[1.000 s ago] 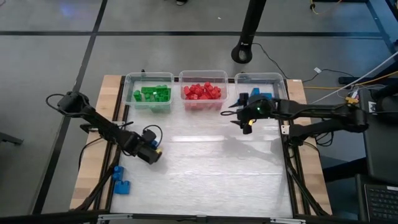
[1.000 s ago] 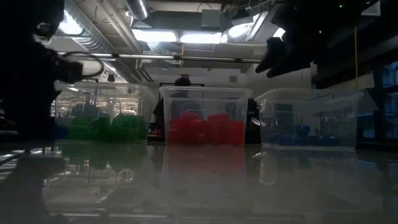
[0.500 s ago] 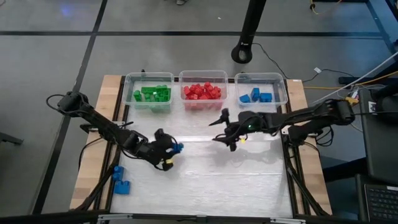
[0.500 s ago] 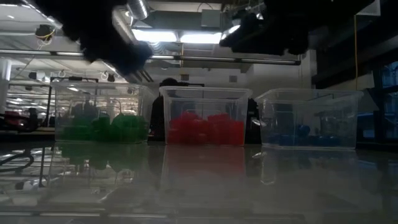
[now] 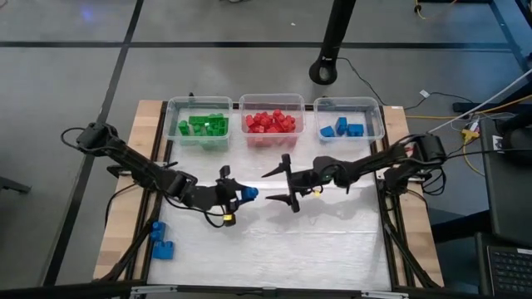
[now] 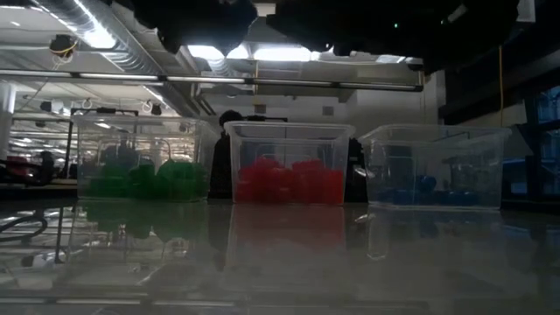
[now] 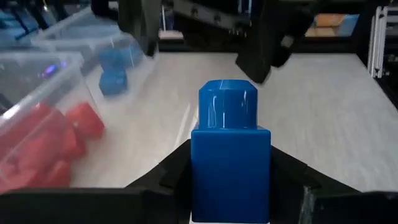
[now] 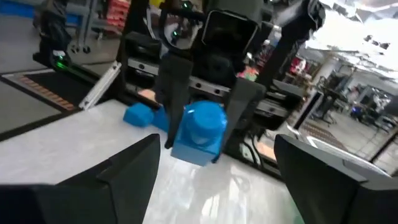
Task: Sort blocks
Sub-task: Put the blue game piece into the right transparent bin
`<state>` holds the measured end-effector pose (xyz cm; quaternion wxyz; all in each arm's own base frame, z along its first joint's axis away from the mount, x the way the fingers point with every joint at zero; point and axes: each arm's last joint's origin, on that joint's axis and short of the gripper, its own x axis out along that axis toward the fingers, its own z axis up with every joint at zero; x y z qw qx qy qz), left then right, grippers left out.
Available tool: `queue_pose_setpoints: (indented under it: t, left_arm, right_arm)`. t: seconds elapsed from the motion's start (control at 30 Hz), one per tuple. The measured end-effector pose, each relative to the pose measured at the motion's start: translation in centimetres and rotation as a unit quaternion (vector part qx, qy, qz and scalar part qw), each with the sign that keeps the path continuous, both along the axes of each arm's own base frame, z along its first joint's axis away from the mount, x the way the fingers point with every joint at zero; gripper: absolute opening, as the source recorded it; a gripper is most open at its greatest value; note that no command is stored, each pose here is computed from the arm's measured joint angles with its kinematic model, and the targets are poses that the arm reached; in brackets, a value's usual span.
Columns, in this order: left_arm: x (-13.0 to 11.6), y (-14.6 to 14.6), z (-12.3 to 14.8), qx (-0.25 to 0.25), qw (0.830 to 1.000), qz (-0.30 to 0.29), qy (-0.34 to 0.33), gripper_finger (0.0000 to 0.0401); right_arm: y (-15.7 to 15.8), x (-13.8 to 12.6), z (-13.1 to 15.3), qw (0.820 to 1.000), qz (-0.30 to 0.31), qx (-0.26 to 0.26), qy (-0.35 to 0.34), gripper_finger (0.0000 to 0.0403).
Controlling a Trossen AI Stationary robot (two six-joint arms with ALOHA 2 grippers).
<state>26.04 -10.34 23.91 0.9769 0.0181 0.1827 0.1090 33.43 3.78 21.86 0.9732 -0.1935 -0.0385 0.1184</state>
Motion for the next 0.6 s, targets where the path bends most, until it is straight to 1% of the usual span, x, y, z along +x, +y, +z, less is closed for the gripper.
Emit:
queue_pose_setpoints:
  t: [0.1,0.2,0.4,0.5,0.6]
  left_arm:
    - [0.3,0.1,0.4,0.018,1.0,-0.007,-0.015,0.0134]
    - [0.5,0.4,0.7,0.032,0.999,-0.008,-0.027,0.0134]
    - [0.7,0.8,0.9,0.048,0.998,-0.007,-0.03,0.0134]
    - [0.7,0.8,0.9,0.048,0.998,-0.007,-0.03,0.0134]
    - [0.7,0.7,0.9,0.051,0.998,-0.009,-0.029,0.0134]
  right_arm:
    - [0.1,0.4,-0.1,1.0,0.01,0.002,-0.011,0.0317]
    - [0.2,1.3,0.3,1.0,0.014,0.012,-0.017,0.0317]
    - [0.6,3.1,0.9,0.998,0.054,0.012,-0.027,0.0315]
    - [0.6,3.4,1.1,0.998,0.056,0.012,-0.029,0.0298]
    - [0.6,3.4,1.1,0.998,0.057,0.01,-0.028,0.0264]
